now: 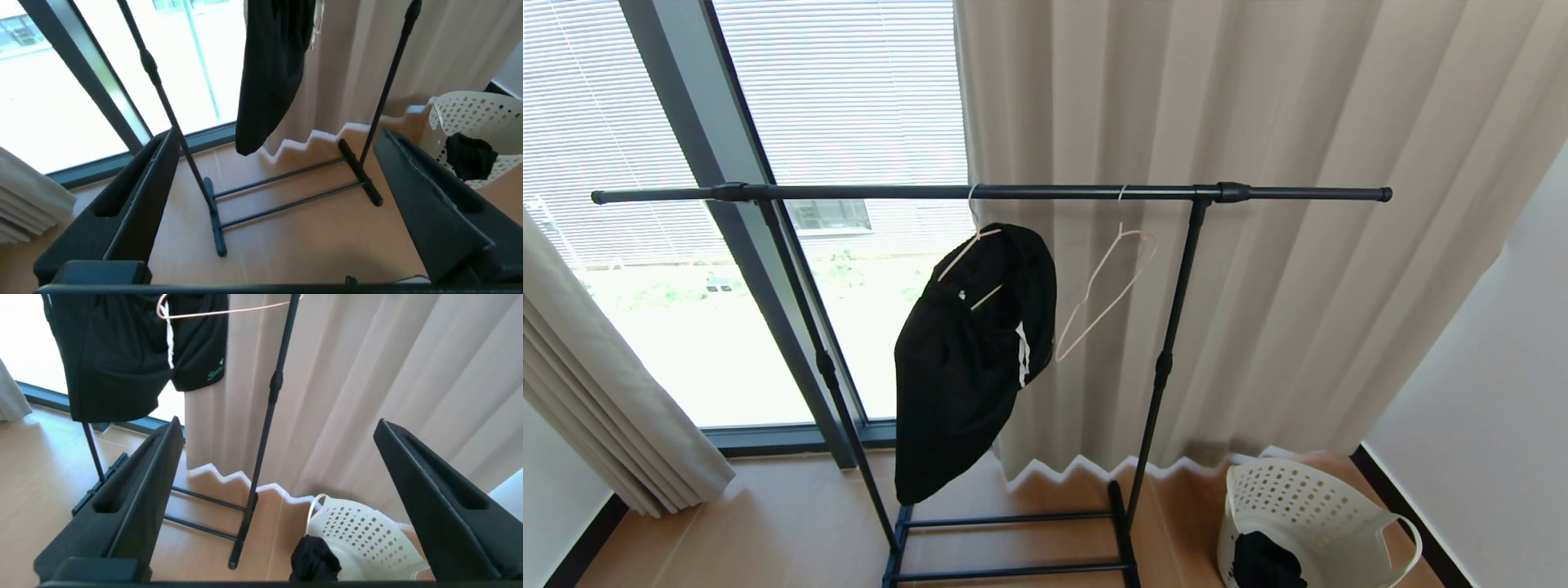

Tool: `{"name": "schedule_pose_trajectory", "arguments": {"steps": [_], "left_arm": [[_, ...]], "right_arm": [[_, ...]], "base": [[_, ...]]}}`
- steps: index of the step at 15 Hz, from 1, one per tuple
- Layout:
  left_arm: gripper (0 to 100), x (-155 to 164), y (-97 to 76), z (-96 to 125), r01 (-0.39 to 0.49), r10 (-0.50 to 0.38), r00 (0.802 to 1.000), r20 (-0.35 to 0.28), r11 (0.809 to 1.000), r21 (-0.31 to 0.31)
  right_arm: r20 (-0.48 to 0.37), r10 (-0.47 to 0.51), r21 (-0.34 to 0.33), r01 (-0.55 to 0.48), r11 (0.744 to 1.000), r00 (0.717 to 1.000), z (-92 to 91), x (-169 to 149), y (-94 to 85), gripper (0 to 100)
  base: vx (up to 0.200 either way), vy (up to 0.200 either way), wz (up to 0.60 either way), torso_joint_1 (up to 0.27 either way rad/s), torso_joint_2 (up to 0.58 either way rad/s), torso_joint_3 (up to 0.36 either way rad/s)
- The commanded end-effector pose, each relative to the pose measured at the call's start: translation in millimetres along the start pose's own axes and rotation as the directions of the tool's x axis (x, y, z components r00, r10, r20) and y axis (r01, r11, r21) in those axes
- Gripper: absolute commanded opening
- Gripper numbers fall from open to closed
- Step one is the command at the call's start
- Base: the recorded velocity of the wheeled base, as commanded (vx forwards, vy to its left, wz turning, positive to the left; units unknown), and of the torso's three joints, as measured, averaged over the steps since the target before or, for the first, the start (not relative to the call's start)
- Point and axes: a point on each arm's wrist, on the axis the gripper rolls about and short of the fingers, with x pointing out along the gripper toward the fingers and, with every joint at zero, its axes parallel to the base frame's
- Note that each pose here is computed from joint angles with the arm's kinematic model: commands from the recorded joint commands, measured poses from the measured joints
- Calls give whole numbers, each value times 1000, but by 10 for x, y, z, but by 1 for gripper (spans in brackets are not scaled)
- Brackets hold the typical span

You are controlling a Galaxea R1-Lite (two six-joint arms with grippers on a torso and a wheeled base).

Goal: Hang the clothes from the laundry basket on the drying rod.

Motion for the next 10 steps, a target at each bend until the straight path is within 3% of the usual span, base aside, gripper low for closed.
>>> {"name": "schedule_pose_trajectory", "arguments": {"steps": [1,4,6,10], "left_arm": [[100,-59,-13,-20,-12,13,998,67,1000,-11],[100,-104,-25,-38,-21,23,992,121,1000,-15],[100,-123,-31,-44,-34,35,989,147,999,-10],[100,-125,-32,-43,-31,32,988,150,999,-12]], "right_arm": [[-6,-4,4,4,1000,1000,2,5,-1,100],[-5,-78,2,78,997,997,-4,-2,11,100],[45,-124,-4,125,992,991,-20,-46,30,100],[73,-131,-6,132,991,989,-15,-61,37,100]], "base": [[0,0,0,0,0,0],[0,0,0,0,0,0],[0,0,0,0,0,0],[0,0,0,0,0,0]]}}
